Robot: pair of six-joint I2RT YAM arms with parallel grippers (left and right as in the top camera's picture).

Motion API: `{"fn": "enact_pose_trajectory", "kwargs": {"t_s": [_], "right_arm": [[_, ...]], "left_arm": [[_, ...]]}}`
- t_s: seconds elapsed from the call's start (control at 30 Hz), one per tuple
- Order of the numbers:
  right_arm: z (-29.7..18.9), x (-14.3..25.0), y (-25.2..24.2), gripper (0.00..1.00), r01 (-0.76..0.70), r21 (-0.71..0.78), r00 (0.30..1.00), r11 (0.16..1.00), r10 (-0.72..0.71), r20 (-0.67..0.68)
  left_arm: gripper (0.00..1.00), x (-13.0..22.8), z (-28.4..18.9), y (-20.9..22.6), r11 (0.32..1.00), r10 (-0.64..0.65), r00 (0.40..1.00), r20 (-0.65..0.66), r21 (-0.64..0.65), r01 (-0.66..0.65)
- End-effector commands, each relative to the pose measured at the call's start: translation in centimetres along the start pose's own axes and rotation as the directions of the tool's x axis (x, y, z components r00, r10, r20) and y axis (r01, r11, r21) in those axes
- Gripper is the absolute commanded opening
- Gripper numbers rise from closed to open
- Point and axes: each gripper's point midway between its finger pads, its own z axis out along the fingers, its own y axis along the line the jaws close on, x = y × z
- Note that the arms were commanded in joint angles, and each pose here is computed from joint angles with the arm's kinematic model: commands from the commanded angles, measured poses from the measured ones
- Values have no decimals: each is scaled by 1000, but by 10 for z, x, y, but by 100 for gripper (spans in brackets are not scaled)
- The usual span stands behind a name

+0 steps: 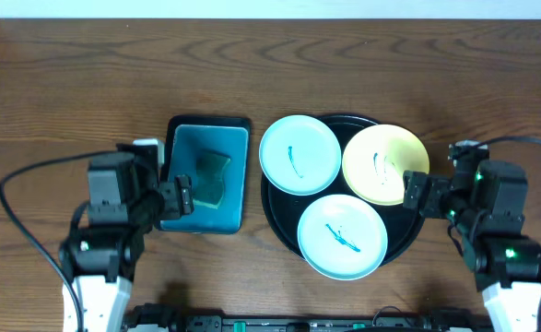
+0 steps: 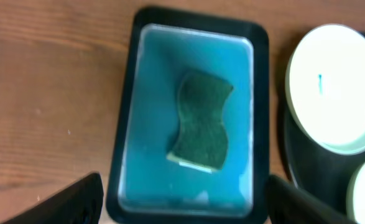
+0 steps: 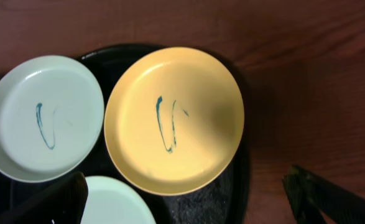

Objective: Clean dirty plates on tray and stack at the side
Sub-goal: 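Reach the left gripper down to the green sponge in the blue tray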

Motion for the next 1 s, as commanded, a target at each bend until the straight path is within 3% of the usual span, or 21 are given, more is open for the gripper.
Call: {"fn": "enact_pose_trajectory", "kwargs": {"t_s": [0.0,0.23,0.53,0.77,0.97], "right_arm": [[-5,-16,7,99,21,-14,1000,1000,-20,15],[-6,-19,7,99,30,-15,999,999,-30,27],[-6,-20,7,99,31,-15,999,999,-30,28],[-6,-20,7,99,31,-15,999,999,-30,28],[-6,-20,7,99,31,-15,999,999,-30,28]], "left_arm": [[83,-10,-4,-7,999,-12,1000,-23,34,13],[83,-12,7,-6,999,-14,999,-38,33,16],[80,-60,22,-17,996,15,993,120,89,-26],[66,-37,73,-28,994,50,998,-42,98,-46],[60,-4,116,-32,994,81,976,-202,85,-65]]}}
